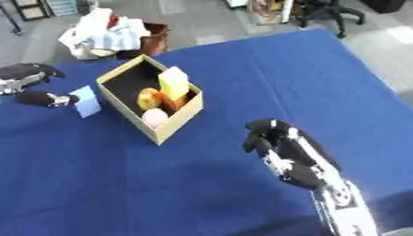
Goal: Pick up objects on the table and place them in the box.
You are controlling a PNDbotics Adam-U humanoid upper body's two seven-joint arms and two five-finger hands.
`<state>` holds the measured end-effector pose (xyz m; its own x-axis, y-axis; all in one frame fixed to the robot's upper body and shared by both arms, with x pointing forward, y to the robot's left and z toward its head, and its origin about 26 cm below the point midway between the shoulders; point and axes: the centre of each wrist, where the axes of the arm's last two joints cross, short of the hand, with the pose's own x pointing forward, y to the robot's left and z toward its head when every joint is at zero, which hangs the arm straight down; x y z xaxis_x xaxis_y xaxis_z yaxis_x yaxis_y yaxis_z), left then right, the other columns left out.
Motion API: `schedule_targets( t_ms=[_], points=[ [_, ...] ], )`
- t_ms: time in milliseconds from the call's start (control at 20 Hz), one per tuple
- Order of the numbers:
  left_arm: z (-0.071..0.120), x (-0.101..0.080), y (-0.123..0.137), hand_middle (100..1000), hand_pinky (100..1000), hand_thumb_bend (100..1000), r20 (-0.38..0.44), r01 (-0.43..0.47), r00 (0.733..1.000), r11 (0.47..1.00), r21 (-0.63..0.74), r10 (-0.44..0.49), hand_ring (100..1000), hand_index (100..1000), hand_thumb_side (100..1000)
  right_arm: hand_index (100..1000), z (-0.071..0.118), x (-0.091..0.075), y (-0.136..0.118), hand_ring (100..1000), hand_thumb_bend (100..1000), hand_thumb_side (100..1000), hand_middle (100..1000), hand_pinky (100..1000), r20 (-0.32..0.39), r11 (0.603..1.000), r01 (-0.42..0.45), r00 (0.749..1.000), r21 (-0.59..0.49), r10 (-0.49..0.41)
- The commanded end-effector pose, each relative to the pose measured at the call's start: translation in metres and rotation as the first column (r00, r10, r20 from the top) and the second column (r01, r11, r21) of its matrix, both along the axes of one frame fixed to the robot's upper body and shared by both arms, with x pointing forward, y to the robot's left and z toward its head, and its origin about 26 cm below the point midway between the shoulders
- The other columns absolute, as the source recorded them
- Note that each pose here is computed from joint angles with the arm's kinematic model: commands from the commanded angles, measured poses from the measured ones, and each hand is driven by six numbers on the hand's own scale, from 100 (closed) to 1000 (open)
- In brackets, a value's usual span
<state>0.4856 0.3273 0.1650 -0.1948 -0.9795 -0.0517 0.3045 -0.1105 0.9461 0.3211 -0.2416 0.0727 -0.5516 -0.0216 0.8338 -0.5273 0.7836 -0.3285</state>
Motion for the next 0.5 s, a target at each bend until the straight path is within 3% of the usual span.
schedule_targets(
  t_ms=[50, 300, 500],
  points=[
    [0.012, 0.004, 0.000, 853, 885, 426, 0.046, -0.001, 0.999, 1.000, -0.008, 0.002, 826, 940, 748, 766, 0.006, 0.001, -0.003, 603, 100, 442, 542, 587, 0.020, 1.000, 0.002, 1.000, -0.012, -0.002],
    [0.003, 0.006, -0.008, 847, 882, 431, 0.084, 0.014, 0.996, 1.000, -0.020, -0.012, 822, 939, 715, 766, 0.006, 0.002, -0.002, 603, 100, 442, 542, 587, 0.022, 1.000, -0.002, 1.000, -0.010, 0.002],
    [-0.002, 0.007, -0.011, 831, 871, 376, 0.114, -0.001, 0.994, 1.000, -0.019, 0.004, 807, 928, 599, 766, 0.007, 0.002, -0.002, 603, 100, 442, 542, 587, 0.024, 1.000, -0.003, 1.000, -0.009, 0.003]
  ],
)
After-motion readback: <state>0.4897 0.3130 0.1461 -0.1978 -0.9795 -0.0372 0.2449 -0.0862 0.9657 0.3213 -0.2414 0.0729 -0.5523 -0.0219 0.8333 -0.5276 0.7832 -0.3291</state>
